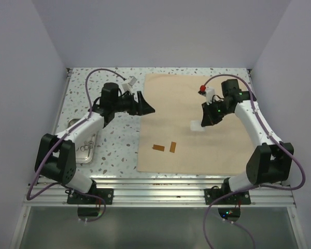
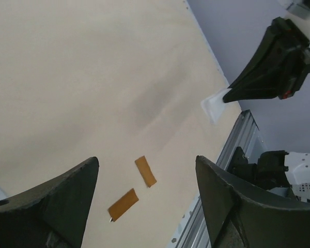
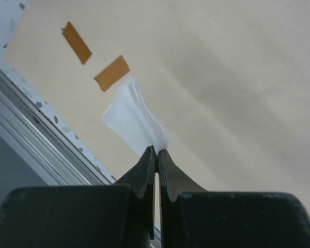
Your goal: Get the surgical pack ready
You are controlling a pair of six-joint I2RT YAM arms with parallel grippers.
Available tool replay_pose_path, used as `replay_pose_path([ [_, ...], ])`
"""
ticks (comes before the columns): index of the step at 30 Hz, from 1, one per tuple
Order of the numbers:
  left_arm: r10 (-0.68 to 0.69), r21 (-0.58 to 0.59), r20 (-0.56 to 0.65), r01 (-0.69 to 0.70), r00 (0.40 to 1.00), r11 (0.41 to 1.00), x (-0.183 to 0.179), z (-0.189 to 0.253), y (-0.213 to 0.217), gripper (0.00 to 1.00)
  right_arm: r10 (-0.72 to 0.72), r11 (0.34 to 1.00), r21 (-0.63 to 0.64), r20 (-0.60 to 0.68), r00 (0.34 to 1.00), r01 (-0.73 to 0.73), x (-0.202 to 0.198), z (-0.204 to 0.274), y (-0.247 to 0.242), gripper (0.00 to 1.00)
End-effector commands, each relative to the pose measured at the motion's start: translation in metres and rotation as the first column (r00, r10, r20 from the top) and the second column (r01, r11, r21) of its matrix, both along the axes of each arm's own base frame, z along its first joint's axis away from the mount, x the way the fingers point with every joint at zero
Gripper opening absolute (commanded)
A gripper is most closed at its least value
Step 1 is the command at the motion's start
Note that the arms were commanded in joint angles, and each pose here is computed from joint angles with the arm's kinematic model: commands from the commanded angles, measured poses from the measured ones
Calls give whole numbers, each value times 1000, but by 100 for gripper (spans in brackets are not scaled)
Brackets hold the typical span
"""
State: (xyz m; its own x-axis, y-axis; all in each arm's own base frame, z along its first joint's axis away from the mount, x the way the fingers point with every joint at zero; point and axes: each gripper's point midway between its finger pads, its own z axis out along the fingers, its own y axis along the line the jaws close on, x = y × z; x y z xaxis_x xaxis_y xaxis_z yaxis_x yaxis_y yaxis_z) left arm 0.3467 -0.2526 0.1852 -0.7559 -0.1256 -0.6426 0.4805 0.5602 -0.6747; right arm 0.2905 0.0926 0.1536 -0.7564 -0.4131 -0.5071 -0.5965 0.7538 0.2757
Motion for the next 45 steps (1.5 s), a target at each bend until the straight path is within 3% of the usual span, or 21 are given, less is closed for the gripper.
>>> replay_pose_path([
  [1, -92, -131, 186, 118, 978, 984, -14, 58, -24, 80, 86, 989, 124, -6, 996, -84, -3, 23, 47, 0],
  [5, -173, -137, 215, 205, 961, 969, -25, 74, -52, 81, 243, 961, 134, 14, 970, -242, -22, 34, 85, 0],
  [10, -256, -110, 232, 287, 938, 952, -53, 73, -66, 81, 325, 905, 255, 102, 940, -340, -45, 66, 119, 0],
  [20, -361, -118, 191, 386, 913, 915, -99, 63, -71, 82, 385, 843, 324, 193, 902, -429, -69, 86, 143, 0],
  [28, -474, -126, 153, 493, 867, 861, -126, 53, -98, 81, 380, 844, 318, 214, 900, -432, -66, 90, 145, 0],
  [31, -473, -123, 146, 490, 869, 863, -130, 50, -95, 76, 380, 843, 318, 217, 899, -434, -66, 89, 145, 0],
  [34, -472, -119, 139, 488, 871, 865, -133, 45, -92, 62, 379, 842, 323, 214, 900, -432, -68, 87, 145, 0],
  [35, -465, -113, 135, 480, 875, 870, -132, 44, -91, 47, 376, 843, 326, 210, 903, -427, -68, 85, 145, 0],
  [37, -454, -100, 113, 464, 884, 880, -132, 37, -87, 30, 363, 852, 318, 214, 907, -416, -68, 85, 143, 0],
  [38, -432, -91, 110, 442, 895, 892, -126, 35, -84, 13, 338, 870, 305, 201, 920, -386, -65, 80, 140, 12],
  [40, -397, -86, 100, 406, 912, 910, -121, 31, -75, 0, 314, 886, 294, 189, 930, -359, -64, 76, 138, 20],
  [41, -351, -77, 94, 359, 931, 930, -111, 29, -66, 0, 286, 900, 290, 172, 943, -326, -62, 72, 136, 31],
  [44, -220, -41, 88, 224, 972, 974, -89, 22, -36, 0, 244, 909, 310, 147, 958, -279, -60, 70, 138, 40],
  [45, -185, -30, 75, 187, 980, 982, -85, 19, -25, 0, 223, 915, 312, 142, 964, -258, -57, 70, 138, 80],
])
